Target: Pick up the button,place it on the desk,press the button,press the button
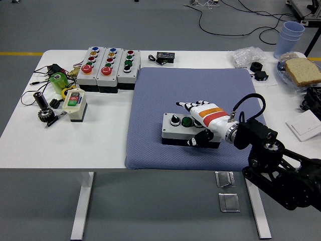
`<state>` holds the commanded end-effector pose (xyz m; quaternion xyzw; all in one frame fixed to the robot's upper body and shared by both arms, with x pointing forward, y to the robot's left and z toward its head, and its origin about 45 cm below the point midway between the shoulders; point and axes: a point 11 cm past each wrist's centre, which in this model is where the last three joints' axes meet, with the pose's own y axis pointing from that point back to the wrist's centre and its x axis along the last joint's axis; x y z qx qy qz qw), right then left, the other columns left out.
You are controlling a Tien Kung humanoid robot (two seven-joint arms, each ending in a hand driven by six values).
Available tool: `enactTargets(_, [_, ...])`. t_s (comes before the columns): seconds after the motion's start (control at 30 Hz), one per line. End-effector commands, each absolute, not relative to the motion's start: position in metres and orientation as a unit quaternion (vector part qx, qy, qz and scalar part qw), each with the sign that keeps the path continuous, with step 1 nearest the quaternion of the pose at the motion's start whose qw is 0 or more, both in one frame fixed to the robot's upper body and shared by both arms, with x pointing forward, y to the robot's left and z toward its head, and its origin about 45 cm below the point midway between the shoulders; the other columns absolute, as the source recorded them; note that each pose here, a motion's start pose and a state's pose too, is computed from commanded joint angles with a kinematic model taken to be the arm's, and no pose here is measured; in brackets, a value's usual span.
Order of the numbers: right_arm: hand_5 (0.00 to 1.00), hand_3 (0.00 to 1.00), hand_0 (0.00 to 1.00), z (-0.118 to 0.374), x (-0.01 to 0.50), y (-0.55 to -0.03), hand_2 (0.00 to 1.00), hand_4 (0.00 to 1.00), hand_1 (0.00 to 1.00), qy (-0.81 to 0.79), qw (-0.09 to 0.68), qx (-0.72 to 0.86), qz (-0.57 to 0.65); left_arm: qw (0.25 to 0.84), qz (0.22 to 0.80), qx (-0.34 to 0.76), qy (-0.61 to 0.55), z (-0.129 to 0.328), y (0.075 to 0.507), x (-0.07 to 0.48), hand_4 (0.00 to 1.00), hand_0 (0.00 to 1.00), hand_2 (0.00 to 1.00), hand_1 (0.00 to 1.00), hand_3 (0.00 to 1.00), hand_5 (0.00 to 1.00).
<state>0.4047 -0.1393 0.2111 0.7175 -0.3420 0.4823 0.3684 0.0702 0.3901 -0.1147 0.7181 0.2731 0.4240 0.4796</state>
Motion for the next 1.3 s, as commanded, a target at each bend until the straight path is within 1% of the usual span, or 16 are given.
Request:
enactTargets(0.03, [0.319,0.998,0.964,0.216,0.404,-0.141,0.977,0.998,0.817,-0.350,0.360,0.718,0.481,0.479,0.425,0.718,0.273,-0.115,0.390,0.071,0.316,0.645,0.589,0.604,0.565,0.863])
enactTargets(0.07, [0.344,0.998,0.957,0.218,0.404,-0.141,0.964,0.998,0.809,-0.355,0.356,0.718,0.481,0.479,0.426,0.717,0.273,-0.114,0.390,0.071,0.316,0.645,0.588,0.604,0.565,0.863])
enactTargets(0.23, [0.344,0.998,0.957,0.245,0.401,-0.158,0.964,0.998,0.809,-0.426,0.297,0.707,0.480,0.480,0.428,0.716,0.272,-0.114,0.391,0.073,0.316,0.645,0.588,0.604,0.565,0.863])
enactTargets(0.27, [0.276,0.743,0.724,0.251,0.399,-0.163,0.742,0.899,0.552,-0.441,0.282,0.703,0.481,0.480,0.428,0.716,0.271,-0.114,0.391,0.073,0.316,0.645,0.588,0.603,0.565,0.863])
enactTargets(0.33, [0.276,0.743,0.724,0.265,0.395,-0.173,0.742,0.899,0.552,-0.476,0.239,0.693,0.486,0.479,0.430,0.715,0.271,-0.114,0.392,0.074,0.316,0.645,0.588,0.603,0.565,0.863])
enactTargets(0.43, [0.276,0.743,0.724,0.279,0.390,-0.184,0.742,0.899,0.552,-0.514,0.201,0.672,0.494,0.480,0.430,0.716,0.270,-0.114,0.391,0.075,0.316,0.645,0.588,0.603,0.565,0.863])
enactTargets(0.47, [0.251,0.617,0.298,0.282,0.388,-0.188,0.394,0.810,0.149,-0.523,0.196,0.665,0.496,0.481,0.429,0.716,0.269,-0.114,0.391,0.075,0.316,0.644,0.588,0.605,0.565,0.863])
enactTargets(0.63, [0.251,0.617,0.298,0.279,0.384,-0.197,0.394,0.810,0.149,-0.522,0.212,0.668,0.487,0.481,0.428,0.717,0.268,-0.114,0.391,0.075,0.316,0.644,0.588,0.605,0.565,0.863])
enactTargets(0.67, [0.268,0.582,0.183,0.273,0.382,-0.200,0.257,0.802,0.002,-0.516,0.227,0.673,0.479,0.481,0.428,0.717,0.268,-0.114,0.391,0.076,0.315,0.644,0.588,0.604,0.565,0.863])
enactTargets(0.83, [0.268,0.582,0.183,0.256,0.375,-0.205,0.257,0.802,0.002,-0.499,0.258,0.688,0.460,0.481,0.429,0.716,0.269,-0.114,0.391,0.076,0.315,0.644,0.588,0.604,0.565,0.863])
enactTargets(0.87, [0.287,0.569,0.168,0.254,0.374,-0.205,0.232,0.799,0.002,-0.497,0.261,0.689,0.459,0.481,0.429,0.716,0.268,-0.114,0.391,0.076,0.316,0.645,0.589,0.604,0.565,0.863])
enactTargets(0.97, [0.287,0.569,0.168,0.245,0.372,-0.204,0.232,0.799,0.002,-0.484,0.281,0.695,0.451,0.481,0.429,0.716,0.268,-0.113,0.391,0.076,0.316,0.645,0.589,0.604,0.565,0.863])
enactTargets(1.3, [0.299,0.571,0.165,0.230,0.368,-0.203,0.226,0.799,0.002,-0.463,0.309,0.702,0.444,0.481,0.429,0.716,0.267,-0.113,0.392,0.076,0.316,0.645,0.588,0.606,0.565,0.861])
